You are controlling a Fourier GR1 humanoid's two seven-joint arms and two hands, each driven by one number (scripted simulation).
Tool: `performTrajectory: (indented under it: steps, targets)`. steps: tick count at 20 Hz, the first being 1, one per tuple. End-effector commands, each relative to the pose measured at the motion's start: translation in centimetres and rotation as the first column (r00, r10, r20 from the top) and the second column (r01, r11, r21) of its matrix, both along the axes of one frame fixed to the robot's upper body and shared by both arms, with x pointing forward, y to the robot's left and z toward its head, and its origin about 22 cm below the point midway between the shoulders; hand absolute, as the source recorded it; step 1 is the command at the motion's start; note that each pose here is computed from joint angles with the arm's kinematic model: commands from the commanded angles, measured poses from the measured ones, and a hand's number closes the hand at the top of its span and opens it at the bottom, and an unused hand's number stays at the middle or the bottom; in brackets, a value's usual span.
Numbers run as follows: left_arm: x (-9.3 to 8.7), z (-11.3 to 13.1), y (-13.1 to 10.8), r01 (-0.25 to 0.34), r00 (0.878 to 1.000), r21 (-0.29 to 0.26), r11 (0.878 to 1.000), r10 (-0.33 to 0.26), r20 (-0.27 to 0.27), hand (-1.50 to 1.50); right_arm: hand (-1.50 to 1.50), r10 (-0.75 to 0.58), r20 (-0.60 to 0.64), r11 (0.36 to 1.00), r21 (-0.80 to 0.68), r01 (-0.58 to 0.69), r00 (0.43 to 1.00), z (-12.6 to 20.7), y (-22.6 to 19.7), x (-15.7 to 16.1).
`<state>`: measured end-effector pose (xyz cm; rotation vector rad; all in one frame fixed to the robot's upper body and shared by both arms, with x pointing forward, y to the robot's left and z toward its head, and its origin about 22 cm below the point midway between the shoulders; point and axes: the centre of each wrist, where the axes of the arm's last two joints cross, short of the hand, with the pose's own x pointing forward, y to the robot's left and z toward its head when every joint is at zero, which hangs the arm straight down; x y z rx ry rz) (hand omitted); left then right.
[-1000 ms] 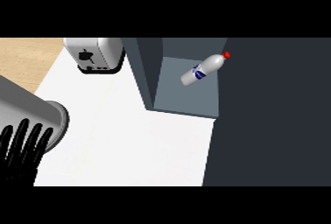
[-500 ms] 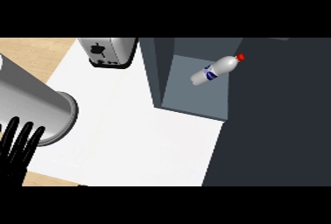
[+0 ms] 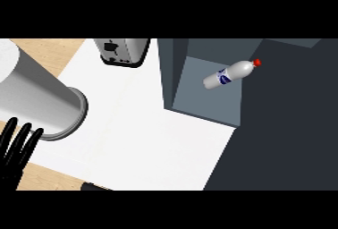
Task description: Pick up the bottled water, place it into the cabinet and close the cabinet
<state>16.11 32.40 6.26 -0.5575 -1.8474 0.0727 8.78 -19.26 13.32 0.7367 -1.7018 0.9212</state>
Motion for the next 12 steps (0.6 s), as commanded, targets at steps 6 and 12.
performTrajectory:
  steps: [6,12]
  targets:
    - [0.3,0.1,0.8,0.007,1.0,0.016,1.0,-0.007,-0.005,-1.5,1.5,0.187,0.044,0.976,-0.119,-0.181,0.981,1.1,2.4,0.6]
    - [0.6,0.6,1.2,0.009,1.0,0.003,1.0,-0.009,0.007,-1.5,1.5,0.173,0.068,0.981,-0.105,-0.165,0.983,1.3,2.8,1.5]
